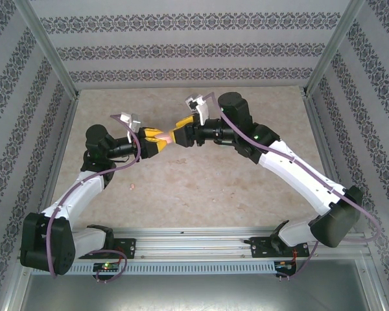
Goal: Insert wireless bluetooth earbuds into charging case
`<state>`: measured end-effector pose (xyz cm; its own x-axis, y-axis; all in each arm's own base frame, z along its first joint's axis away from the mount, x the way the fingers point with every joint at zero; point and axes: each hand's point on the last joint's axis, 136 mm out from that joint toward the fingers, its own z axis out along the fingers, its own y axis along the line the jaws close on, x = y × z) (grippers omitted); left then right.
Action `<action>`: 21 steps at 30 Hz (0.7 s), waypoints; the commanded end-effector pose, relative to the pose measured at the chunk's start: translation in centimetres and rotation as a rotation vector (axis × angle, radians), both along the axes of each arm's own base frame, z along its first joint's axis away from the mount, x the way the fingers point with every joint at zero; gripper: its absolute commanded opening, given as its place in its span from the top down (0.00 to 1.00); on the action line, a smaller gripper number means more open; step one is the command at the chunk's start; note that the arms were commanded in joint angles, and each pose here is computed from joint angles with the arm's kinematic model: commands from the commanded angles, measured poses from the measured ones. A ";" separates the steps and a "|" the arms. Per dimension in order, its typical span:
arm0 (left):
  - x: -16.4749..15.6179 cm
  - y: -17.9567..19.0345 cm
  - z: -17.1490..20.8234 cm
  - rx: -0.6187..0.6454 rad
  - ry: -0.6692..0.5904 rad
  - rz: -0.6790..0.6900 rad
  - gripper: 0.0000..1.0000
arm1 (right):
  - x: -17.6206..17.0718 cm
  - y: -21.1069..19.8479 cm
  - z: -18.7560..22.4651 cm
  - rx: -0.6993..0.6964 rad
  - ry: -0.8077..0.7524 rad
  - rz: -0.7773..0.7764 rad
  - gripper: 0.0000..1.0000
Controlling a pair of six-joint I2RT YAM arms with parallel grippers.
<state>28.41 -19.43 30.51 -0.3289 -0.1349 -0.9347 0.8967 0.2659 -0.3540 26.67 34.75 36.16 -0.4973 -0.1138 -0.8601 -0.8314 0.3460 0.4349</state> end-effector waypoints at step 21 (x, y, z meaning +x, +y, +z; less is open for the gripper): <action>-3.5 -0.2 4.1 -0.030 -0.096 -0.165 0.68 | -1.7 1.5 -2.4 -0.029 0.050 0.161 0.35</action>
<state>26.02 -19.92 31.81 -0.3548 -0.1119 -0.9282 0.9199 0.1355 -0.3680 25.64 35.86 33.22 -0.5338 -0.2102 -0.8191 -0.8368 0.2704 0.4760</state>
